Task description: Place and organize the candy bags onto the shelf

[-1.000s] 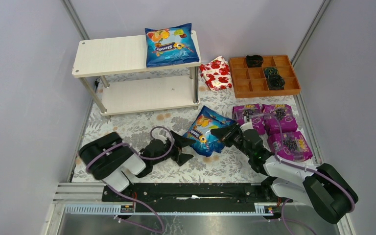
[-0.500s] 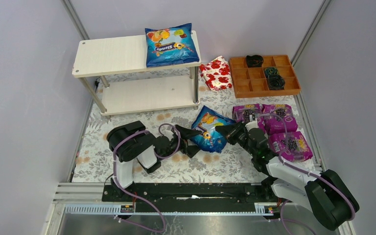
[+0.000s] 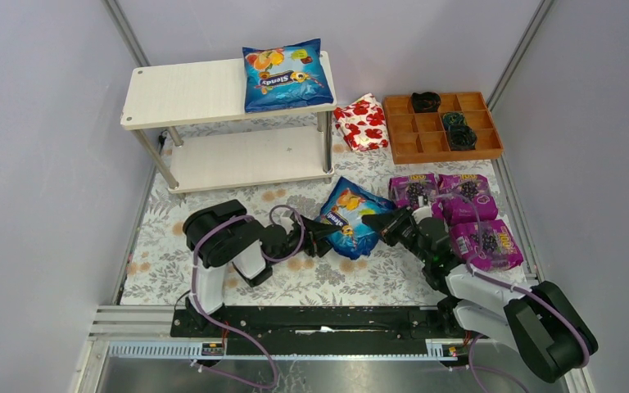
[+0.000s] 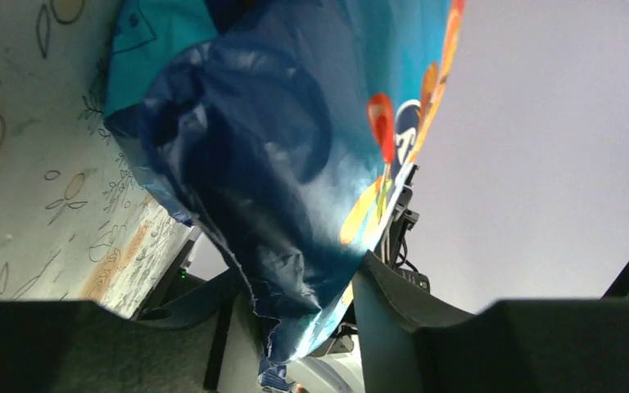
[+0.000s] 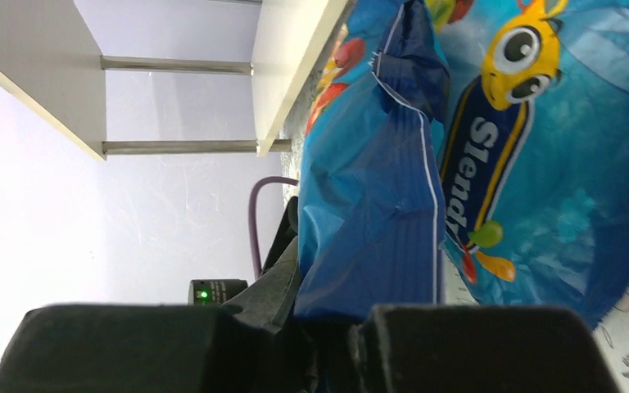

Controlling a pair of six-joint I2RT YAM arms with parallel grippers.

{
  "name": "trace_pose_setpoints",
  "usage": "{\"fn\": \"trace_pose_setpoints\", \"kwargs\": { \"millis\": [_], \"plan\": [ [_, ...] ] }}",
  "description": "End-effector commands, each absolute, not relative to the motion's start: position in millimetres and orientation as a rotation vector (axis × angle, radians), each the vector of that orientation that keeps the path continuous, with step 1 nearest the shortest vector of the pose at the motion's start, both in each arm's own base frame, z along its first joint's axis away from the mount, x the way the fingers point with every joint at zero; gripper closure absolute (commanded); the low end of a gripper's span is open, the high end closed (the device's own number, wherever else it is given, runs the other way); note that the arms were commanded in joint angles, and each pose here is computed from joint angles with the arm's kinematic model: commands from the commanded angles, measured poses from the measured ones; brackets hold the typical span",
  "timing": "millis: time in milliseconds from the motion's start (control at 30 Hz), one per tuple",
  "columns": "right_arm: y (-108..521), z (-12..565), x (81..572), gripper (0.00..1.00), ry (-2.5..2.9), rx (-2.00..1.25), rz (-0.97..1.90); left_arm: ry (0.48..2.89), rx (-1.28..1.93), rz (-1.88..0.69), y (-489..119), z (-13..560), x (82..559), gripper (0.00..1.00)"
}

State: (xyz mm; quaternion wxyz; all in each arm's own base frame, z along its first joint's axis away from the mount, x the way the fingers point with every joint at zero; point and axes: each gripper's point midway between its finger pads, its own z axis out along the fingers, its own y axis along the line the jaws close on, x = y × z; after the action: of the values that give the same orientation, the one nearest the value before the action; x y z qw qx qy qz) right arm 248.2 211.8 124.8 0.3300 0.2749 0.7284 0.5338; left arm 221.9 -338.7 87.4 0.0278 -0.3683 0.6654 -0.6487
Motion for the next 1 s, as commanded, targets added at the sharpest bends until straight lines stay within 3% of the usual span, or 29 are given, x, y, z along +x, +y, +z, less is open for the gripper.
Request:
{"fn": "trace_pose_setpoints", "kwargs": {
  "millis": [0,67,267,367,500,700,967],
  "plan": [
    [218.8,159.9,242.4,1.00,1.798,0.626,1.530,1.873,-0.973,-2.100,-328.3,133.0,228.1,0.63],
    [216.7,159.6,241.9,0.91,1.809,0.607,1.496,1.869,-0.937,-2.090,-323.7,135.6,226.4,0.70],
    [203.4,158.1,240.9,0.40,1.858,0.545,1.323,1.870,-0.811,-2.067,-314.6,144.5,215.1,0.78],
    [191.5,162.8,239.7,0.28,1.865,0.504,1.213,1.895,-0.694,-2.053,-312.1,149.4,205.0,0.87],
    [171.7,164.8,237.5,0.22,1.874,0.476,1.059,1.985,-0.533,-1.925,-308.8,145.6,192.5,1.00],
    [141.7,162.0,233.0,0.18,1.888,0.463,0.855,2.108,-0.247,-1.397,-282.5,166.3,199.2,1.00],
    [121.4,171.4,229.7,0.17,1.870,0.432,0.728,1.936,0.025,-1.248,-246.5,275.5,180.8,1.00]
  ]
}}
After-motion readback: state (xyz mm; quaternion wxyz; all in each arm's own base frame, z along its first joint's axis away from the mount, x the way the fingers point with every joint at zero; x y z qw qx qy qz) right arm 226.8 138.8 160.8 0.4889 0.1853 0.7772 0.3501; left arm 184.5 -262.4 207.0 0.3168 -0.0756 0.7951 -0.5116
